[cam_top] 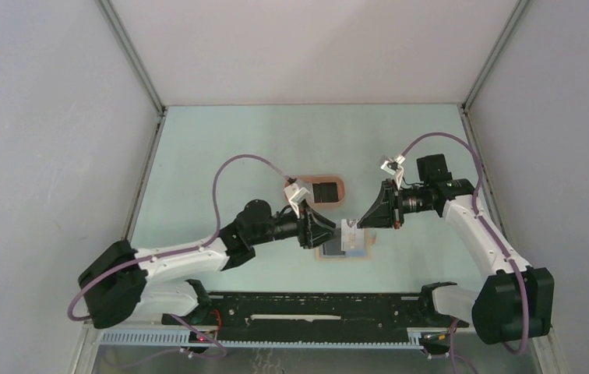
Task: Put the credit cards into the card holder
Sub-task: Insert the credit card into the card holder.
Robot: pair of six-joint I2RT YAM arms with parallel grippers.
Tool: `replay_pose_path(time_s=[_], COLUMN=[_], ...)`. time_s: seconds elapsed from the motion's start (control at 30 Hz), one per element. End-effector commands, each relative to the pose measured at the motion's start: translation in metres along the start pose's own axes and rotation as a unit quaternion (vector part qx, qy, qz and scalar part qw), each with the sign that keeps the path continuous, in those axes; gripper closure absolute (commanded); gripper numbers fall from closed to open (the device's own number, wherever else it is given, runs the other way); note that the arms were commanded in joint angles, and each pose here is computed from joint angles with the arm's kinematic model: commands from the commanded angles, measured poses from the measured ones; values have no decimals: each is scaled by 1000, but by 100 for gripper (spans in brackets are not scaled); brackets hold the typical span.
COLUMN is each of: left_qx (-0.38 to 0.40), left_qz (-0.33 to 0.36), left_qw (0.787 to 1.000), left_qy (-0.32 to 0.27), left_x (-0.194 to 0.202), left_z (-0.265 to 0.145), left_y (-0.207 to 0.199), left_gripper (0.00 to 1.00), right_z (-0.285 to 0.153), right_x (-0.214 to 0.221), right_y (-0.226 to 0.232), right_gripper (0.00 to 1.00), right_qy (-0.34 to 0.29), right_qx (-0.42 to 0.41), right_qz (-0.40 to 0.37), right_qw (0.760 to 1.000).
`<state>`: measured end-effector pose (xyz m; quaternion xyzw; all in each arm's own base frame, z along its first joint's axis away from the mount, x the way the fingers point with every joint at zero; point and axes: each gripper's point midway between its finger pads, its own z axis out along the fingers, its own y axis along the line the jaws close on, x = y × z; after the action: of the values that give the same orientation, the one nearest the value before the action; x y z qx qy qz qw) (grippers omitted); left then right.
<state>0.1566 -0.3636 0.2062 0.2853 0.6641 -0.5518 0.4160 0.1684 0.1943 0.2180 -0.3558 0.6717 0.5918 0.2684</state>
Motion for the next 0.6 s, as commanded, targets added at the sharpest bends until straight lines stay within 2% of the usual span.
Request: replay_pose_path(time_s=[0.0, 0.1, 0.17, 0.3, 0.57], left_qx=[-80, -114, -135, -172, -237], left_qz=[-14, -37, -59, -113, -139], left_qw=[996, 991, 986, 974, 957], left_qy=[-41, -55, -72, -97, -93], left_x=[-3, 7, 11, 24, 51], left_z=[-24, -37, -44, -53, -37], left_y=[25, 38, 46, 62, 77], left_gripper=[50, 43, 42, 43, 44], right_z=[-6, -5, -4, -4, 4], right_x=[-4, 3, 12, 23, 51], right_y=[-20, -44, -62, -93, -129], right_gripper=[100, 100, 100, 100, 100], right_qy=[-30, -42, -56, -79, -67], right_qx=[25, 74, 115, 183, 218], right_qz=[45, 82, 126, 167, 234], right_qw=[998, 993, 984, 966, 945])
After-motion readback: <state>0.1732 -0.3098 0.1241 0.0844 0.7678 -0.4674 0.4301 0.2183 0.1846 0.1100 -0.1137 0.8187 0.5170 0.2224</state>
